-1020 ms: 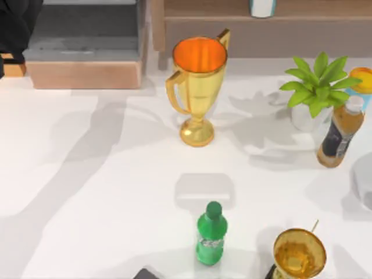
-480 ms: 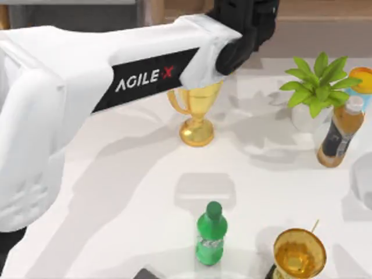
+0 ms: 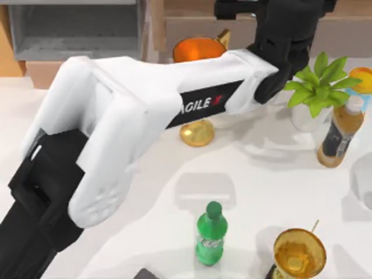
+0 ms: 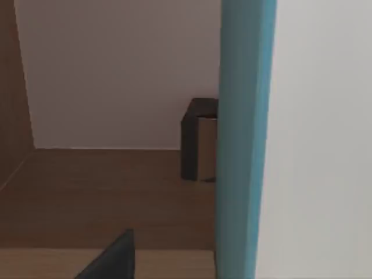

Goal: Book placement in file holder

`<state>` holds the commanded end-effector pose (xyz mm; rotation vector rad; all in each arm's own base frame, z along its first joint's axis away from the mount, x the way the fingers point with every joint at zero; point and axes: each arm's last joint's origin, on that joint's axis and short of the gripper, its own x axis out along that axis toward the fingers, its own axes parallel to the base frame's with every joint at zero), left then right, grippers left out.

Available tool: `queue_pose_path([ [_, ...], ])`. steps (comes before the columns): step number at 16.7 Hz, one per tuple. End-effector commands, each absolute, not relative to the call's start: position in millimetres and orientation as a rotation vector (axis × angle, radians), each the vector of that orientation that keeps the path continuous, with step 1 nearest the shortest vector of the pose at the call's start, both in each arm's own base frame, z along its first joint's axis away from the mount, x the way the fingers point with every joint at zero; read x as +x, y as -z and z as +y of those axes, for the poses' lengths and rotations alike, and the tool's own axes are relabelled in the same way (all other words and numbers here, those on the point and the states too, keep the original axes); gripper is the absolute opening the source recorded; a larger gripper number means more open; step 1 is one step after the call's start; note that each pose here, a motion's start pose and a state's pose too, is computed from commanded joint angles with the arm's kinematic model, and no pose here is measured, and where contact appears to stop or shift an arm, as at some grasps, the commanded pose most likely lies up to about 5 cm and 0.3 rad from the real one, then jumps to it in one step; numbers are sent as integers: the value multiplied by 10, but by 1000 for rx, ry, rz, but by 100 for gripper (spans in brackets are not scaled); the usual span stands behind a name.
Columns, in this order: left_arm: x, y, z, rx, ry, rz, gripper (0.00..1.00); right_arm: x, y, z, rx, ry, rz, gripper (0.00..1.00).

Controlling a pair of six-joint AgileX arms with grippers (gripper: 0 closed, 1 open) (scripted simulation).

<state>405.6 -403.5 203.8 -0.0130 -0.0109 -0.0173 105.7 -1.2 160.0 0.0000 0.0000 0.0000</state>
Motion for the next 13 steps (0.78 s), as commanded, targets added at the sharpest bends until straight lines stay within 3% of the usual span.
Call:
queue_pose_path([
  [13, 4256, -2040, -4038, -13, 17, -11, 100, 1057, -1600, -12, 0, 0, 0, 100],
])
